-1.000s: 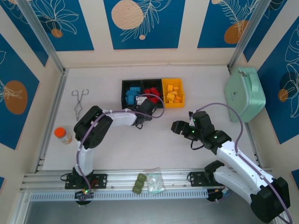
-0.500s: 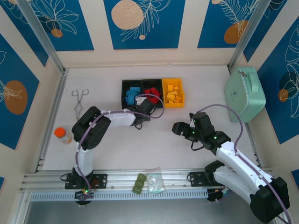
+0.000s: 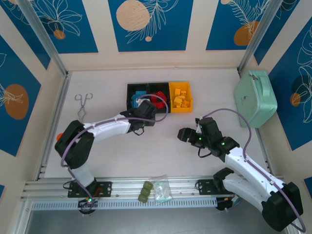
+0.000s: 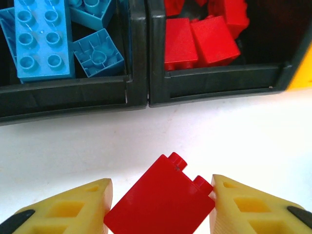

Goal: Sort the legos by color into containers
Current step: Pick up the lego from the center of the table, then place the lego in the container.

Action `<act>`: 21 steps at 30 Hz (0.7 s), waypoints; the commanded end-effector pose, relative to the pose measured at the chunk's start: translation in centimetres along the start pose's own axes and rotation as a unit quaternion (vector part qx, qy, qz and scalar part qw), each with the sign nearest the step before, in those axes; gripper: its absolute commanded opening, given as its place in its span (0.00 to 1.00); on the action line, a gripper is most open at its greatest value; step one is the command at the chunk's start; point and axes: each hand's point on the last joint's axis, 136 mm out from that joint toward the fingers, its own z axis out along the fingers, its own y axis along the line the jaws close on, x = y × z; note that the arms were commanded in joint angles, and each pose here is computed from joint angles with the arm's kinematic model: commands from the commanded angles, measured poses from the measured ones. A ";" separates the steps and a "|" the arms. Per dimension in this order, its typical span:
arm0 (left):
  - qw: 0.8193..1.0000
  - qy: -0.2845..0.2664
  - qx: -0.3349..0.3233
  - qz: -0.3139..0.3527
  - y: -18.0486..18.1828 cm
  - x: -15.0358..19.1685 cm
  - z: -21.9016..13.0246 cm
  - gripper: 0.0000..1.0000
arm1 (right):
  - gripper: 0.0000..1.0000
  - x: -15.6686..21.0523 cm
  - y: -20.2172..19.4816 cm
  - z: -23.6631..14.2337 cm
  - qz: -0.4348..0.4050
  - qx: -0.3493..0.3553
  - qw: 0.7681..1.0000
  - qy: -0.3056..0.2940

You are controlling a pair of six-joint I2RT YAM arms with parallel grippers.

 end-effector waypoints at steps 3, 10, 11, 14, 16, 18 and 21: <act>0.999 0.029 0.036 0.001 -1.4 -0.9 -2.4 0.47 | 0.75 -0.8 1.7 0.0 -0.019 -0.019 1.000 -0.009; 0.997 0.032 0.069 -0.010 -3.7 -4.3 -2.2 0.47 | 0.75 -1.0 2.5 -0.2 -0.026 -0.027 0.999 -0.011; 0.997 0.032 0.071 -0.010 -4.1 -4.8 -2.1 0.47 | 0.75 -1.1 2.5 -0.2 -0.027 -0.028 0.999 -0.012; 0.997 0.036 0.073 -0.011 -4.8 -6.2 -1.3 0.47 | 0.75 -1.1 2.5 -0.3 -0.028 -0.028 0.999 -0.012; 0.996 0.039 0.075 -0.014 -5.2 -7.1 -0.5 0.48 | 0.75 -1.0 2.5 -0.3 -0.027 -0.027 0.999 -0.011; 0.996 0.039 0.073 -0.016 -5.3 -8.0 0.3 0.48 | 0.75 -1.0 2.5 -0.3 -0.027 -0.027 0.999 -0.012; 0.997 0.039 0.065 -0.016 -5.2 -9.2 1.8 0.48 | 0.75 -0.9 2.3 -0.4 -0.026 -0.024 0.999 -0.013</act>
